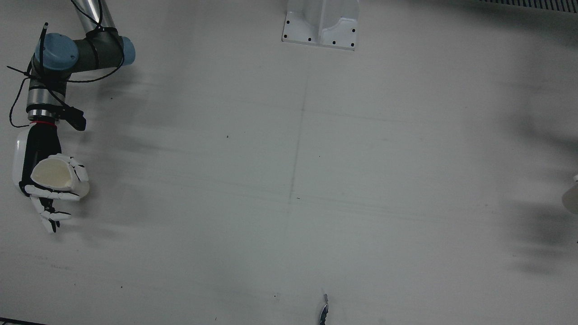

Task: Pour water
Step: 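Bring the beige cup and white cup toward each other mid-table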

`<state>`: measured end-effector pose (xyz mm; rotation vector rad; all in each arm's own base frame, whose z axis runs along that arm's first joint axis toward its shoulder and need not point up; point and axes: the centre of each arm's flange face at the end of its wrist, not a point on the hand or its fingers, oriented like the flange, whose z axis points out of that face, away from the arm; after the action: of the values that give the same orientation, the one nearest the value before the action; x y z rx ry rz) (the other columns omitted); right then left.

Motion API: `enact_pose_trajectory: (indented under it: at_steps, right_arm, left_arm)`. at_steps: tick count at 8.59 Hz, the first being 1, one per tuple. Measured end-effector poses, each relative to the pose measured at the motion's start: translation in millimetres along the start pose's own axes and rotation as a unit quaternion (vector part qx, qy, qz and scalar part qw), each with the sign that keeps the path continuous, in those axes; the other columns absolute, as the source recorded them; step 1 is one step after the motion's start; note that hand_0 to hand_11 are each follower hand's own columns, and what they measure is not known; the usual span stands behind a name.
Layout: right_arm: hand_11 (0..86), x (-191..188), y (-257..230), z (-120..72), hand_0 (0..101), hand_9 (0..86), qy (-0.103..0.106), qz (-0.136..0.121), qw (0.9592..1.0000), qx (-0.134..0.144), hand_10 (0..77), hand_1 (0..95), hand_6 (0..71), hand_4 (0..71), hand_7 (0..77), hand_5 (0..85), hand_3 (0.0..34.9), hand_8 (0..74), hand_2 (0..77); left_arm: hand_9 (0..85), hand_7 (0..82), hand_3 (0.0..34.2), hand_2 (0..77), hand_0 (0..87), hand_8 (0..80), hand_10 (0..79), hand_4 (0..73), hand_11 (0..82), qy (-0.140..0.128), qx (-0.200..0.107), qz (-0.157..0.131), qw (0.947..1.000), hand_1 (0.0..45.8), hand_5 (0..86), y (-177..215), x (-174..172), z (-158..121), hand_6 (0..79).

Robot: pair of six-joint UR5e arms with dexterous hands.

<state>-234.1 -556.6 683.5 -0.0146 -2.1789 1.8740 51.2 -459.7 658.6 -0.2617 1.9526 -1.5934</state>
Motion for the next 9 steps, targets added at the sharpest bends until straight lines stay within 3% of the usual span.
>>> enact_pose_trajectory:
  at_steps: [2, 5, 7, 9]
  right_arm:
    - [12.5, -7.2, 7.0, 4.8, 59, 12.5, -0.006, 0.002, 1.0, -0.003, 7.6, 22.4, 32.7, 69.8, 35.5, 9.3, 0.0, 12.5, 36.0]
    - [9.8, -12.4, 34.4, 14.6, 63, 11.4, -0.011, 0.008, 0.9999, -0.01, 5.5, 22.4, 35.5, 69.8, 41.5, 10.4, 0.0, 11.5, 38.2]
    - [9.8, -14.9, 46.0, 17.4, 63, 11.4, -0.013, 0.011, 0.9997, -0.015, 5.5, 22.4, 36.5, 69.8, 42.5, 10.4, 0.0, 11.5, 38.2]
    - [9.8, -16.6, 54.9, 19.8, 62, 11.4, -0.016, 0.015, 0.9995, -0.023, 6.0, 22.4, 36.0, 69.8, 42.5, 10.4, 0.0, 11.5, 38.2]
  left_arm:
    - [1.1, 14.2, 0.0, 36.0, 80.0, 4.4, 7.1, 42.0, 14.7, -0.006, -0.017, 0.004, 0.9998, 21.8, 46.4, 12.7, 4.2, 18.5, 12.5]
    - [1.1, 15.8, 0.0, 36.0, 80.1, 3.8, 7.1, 42.0, 14.7, -0.025, -0.065, 0.035, 0.9969, 21.8, 46.4, 84.2, 14.9, 110.8, 13.6]
    - [1.1, 15.8, 0.0, 36.5, 80.1, 3.8, 7.1, 42.0, 15.8, -0.066, -0.097, 0.035, 0.9925, 21.8, 46.4, 143.2, -22.9, 187.2, 13.6]
    - [1.1, 15.8, 0.0, 36.5, 80.2, 4.4, 8.2, 42.0, 15.8, -0.099, -0.112, 0.027, 0.9884, 21.8, 46.4, 181.5, -80.1, 221.4, 13.6]
